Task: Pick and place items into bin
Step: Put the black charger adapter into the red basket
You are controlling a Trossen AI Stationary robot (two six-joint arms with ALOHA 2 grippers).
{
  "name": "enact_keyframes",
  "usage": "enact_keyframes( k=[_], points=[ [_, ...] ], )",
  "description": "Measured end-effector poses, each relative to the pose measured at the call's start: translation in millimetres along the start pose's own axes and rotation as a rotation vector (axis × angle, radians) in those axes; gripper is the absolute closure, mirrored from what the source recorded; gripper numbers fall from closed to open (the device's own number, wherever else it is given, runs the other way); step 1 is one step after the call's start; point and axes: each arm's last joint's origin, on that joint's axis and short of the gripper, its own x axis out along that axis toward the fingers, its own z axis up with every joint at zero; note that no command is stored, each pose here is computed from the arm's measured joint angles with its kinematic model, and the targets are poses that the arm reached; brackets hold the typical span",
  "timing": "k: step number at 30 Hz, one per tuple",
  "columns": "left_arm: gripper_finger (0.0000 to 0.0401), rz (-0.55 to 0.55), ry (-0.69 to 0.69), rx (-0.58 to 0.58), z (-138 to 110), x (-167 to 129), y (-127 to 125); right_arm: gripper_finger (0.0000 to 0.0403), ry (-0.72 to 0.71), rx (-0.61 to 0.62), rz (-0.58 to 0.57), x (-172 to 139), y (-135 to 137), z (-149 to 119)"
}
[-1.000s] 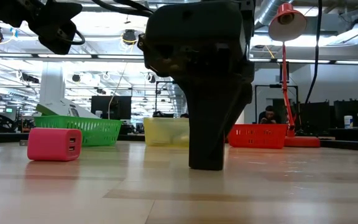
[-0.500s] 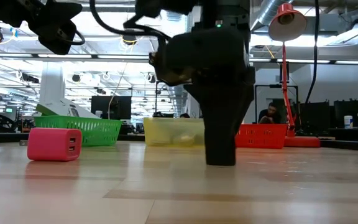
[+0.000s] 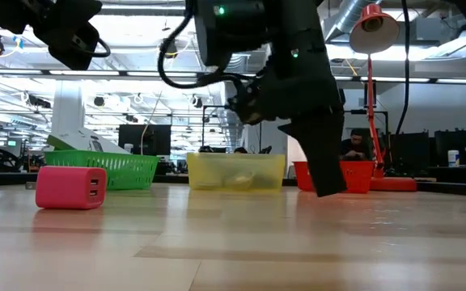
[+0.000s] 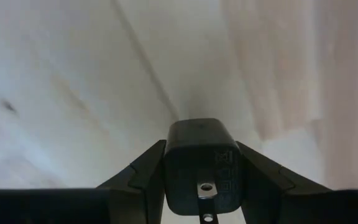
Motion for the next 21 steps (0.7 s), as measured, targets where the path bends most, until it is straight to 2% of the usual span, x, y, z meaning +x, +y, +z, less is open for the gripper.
enact_keyframes(
  k=[13, 21],
  points=[
    [0.0229, 0.0, 0.006, 0.001, -1, 0, 0, 0.0259, 0.108, 0.078, -0.227, -14, -65, 6],
    [0.0229, 0.001, 0.01, 0.002, -1, 0, 0, 0.0259, -0.013, 0.194, -0.297, -44, -114, 12]
  ],
)
